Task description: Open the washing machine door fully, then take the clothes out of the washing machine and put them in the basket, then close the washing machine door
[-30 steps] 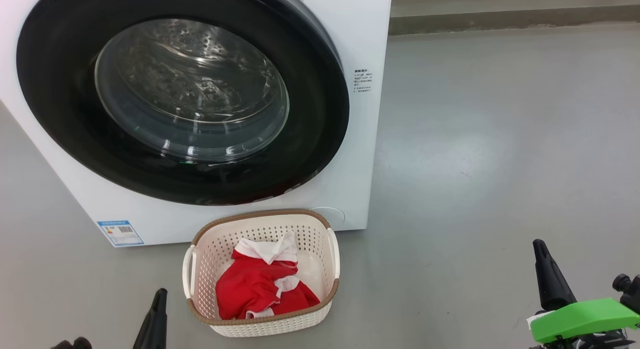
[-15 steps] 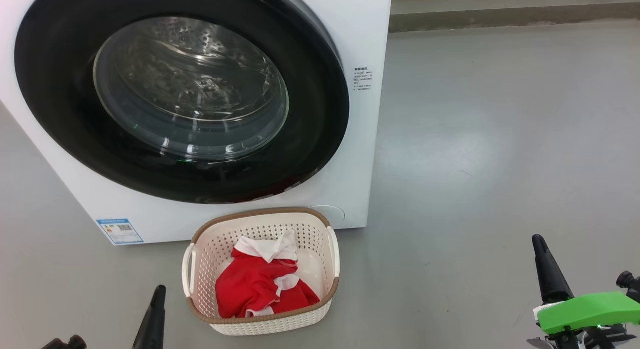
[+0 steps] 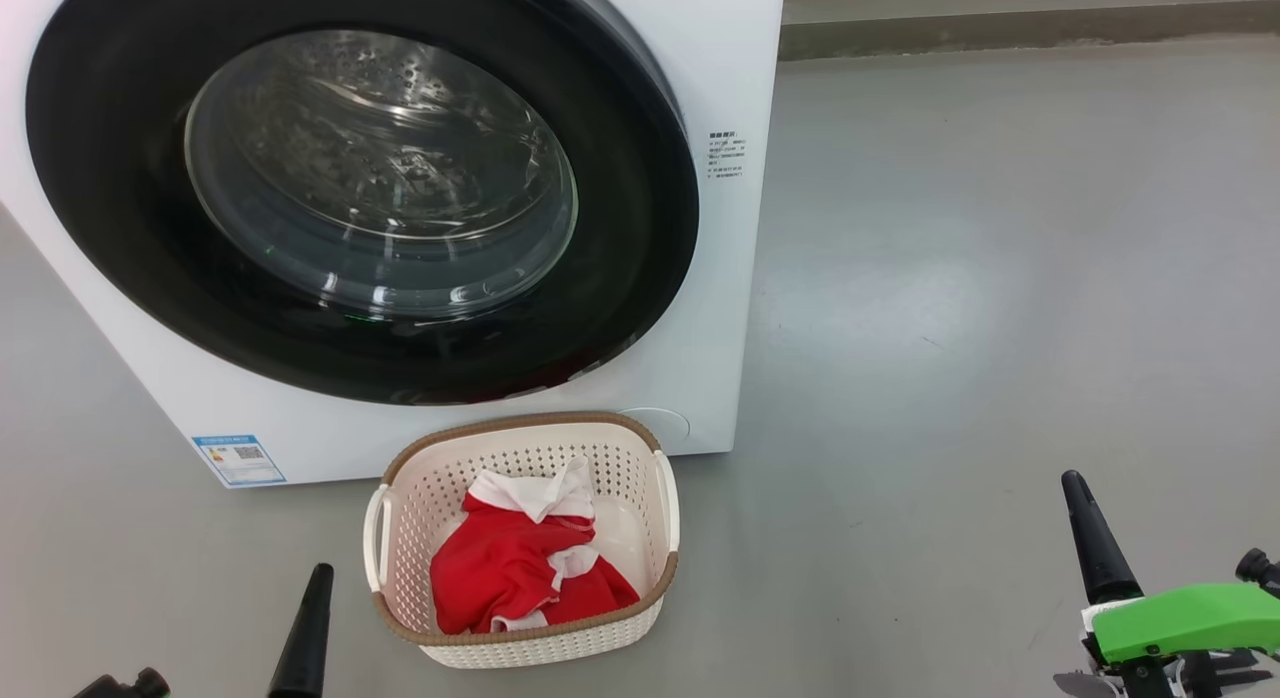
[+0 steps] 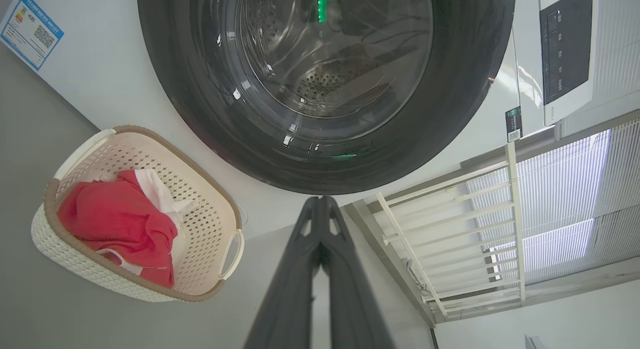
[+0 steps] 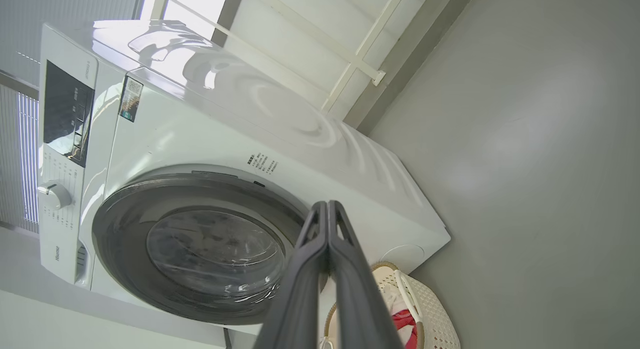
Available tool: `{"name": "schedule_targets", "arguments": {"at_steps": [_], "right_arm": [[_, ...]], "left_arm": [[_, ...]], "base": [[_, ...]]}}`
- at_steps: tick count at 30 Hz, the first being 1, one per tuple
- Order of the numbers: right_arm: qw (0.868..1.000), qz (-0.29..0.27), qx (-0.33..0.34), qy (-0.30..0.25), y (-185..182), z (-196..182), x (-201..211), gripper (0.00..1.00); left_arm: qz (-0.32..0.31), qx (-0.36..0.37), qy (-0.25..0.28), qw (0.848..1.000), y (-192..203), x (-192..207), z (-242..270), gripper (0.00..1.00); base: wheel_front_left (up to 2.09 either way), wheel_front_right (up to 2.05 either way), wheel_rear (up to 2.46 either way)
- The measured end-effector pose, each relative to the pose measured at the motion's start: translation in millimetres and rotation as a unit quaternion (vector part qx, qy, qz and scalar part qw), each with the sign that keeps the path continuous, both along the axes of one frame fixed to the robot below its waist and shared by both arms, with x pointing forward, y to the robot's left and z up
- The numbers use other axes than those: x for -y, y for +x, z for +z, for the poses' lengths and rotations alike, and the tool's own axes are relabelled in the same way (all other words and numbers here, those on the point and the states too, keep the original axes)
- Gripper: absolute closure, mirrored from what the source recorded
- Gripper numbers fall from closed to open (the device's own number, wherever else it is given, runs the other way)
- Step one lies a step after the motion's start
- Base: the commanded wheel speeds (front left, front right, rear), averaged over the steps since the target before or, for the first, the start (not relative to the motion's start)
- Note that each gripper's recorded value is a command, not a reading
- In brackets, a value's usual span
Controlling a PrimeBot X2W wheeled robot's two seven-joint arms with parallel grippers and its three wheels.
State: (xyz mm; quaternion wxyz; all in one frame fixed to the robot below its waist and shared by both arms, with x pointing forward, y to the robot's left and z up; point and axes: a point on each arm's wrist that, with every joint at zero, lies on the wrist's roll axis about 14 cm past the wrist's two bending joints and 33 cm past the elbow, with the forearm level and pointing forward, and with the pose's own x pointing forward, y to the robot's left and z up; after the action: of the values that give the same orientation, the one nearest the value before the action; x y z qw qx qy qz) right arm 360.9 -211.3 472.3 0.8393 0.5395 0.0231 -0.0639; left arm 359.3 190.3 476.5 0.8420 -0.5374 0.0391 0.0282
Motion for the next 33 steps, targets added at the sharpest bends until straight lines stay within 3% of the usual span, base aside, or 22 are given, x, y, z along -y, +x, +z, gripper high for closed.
{"name": "schedule_targets", "arguments": {"at_steps": [16, 33], "right_arm": [[0.996, 0.001, 0.01, 0.091, 6.3, 3.4, -2.8, 1.0], [0.98, 0.005, 0.025, 0.198, 13.0, 8.3, -5.7, 1.0]], "left_arm": [[0.003, -0.003, -0.091, 0.996, 6.3, 0.4, -0.5, 1.0], [0.005, 0.001, -0.194, 0.981, 14.2, 1.7, 2.2, 1.0]], "base": [[0.0, 0.0, 0.0], [0.0, 0.0, 0.0]]}}
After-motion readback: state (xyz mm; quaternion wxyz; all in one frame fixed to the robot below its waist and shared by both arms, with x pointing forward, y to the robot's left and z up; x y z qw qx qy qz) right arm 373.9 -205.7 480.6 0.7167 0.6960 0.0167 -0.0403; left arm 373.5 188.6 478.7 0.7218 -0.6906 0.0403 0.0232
